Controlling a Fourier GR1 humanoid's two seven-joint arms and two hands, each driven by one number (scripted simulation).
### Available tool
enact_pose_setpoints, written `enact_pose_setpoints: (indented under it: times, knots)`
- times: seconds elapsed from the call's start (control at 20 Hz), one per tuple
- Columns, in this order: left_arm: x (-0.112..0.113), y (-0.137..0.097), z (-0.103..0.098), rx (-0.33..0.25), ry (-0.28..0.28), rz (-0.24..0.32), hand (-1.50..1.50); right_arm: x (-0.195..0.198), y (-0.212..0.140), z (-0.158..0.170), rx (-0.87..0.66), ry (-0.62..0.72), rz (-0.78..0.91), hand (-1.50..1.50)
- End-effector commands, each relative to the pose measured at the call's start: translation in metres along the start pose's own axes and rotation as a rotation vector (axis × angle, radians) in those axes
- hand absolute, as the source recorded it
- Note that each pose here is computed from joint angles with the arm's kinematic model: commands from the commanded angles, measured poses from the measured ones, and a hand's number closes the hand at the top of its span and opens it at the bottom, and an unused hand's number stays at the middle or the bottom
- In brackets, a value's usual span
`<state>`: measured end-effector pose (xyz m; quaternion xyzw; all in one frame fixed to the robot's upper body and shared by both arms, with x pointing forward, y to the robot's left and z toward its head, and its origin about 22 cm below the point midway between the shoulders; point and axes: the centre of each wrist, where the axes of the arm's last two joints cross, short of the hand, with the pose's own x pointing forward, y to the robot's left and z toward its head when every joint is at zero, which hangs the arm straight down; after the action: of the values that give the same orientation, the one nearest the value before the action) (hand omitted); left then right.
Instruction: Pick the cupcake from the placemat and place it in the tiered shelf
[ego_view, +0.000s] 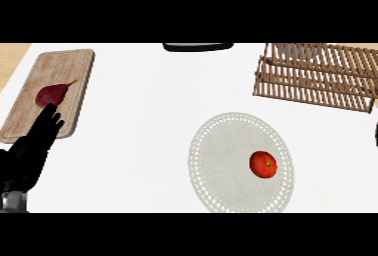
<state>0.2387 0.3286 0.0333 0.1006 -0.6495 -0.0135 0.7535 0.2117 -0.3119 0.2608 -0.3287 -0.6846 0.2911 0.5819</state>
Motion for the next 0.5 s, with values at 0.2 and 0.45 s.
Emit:
enact_pose_setpoints:
  times: [0.2,0.45]
  knots:
    - [-0.03,0.021,0.003,0.024,0.083,-0.044,0.0,0.027,-0.067,0.021,-0.174,0.011,-0.022,1.5]
    - [-0.031,0.006,0.015,-0.012,0.084,-0.018,0.0,0.036,-0.102,0.012,-0.256,0.069,0.132,1.5]
